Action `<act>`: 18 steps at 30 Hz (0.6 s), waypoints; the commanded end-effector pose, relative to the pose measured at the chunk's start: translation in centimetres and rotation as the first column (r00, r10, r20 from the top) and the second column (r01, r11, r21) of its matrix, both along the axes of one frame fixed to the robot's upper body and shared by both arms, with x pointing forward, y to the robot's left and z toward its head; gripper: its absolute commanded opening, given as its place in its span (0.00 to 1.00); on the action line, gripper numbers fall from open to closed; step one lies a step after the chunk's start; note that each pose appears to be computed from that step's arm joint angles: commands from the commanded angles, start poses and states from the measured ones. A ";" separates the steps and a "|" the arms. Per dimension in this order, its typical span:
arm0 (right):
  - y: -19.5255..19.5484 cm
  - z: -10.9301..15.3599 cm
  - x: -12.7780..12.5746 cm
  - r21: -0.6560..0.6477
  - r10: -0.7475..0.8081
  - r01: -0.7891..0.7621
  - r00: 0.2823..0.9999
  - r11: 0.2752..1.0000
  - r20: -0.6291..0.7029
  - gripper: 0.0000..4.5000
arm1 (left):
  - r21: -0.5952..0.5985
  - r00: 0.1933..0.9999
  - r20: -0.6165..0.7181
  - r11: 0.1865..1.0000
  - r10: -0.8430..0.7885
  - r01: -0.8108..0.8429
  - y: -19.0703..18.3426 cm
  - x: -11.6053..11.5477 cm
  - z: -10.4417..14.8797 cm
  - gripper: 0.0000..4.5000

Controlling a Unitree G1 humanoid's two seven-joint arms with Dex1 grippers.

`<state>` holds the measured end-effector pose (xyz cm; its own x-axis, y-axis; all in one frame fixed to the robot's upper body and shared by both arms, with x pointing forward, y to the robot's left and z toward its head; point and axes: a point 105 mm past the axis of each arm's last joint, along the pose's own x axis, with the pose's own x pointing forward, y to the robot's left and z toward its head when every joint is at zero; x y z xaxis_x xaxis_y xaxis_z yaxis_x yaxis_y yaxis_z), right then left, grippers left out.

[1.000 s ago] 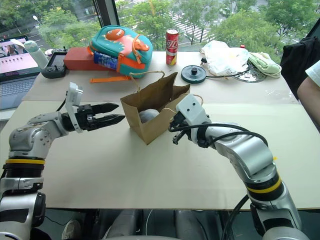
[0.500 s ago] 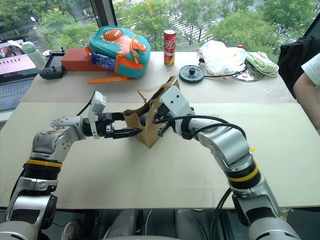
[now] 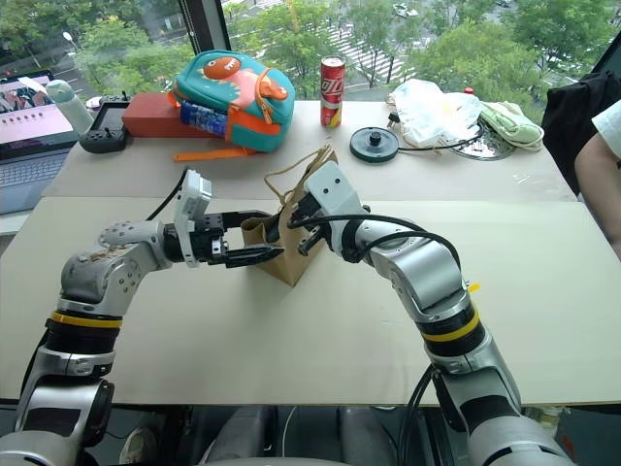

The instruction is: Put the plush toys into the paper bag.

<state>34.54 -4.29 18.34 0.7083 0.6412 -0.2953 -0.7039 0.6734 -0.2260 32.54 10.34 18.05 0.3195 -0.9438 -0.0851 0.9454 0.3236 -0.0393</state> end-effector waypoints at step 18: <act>0.2 2.1 -0.2 0.041 0.004 -0.006 0.998 0.999 0.062 0.00 | 0.032 0.998 0.037 0.998 0.056 -0.058 -0.3 0.8 -0.4 0.22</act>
<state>34.59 -4.18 18.57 0.7115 0.6435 -0.2822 -0.7007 0.6801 -0.2159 33.44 10.24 17.53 0.3876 -0.9165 -0.0993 0.9205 0.3906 -0.0116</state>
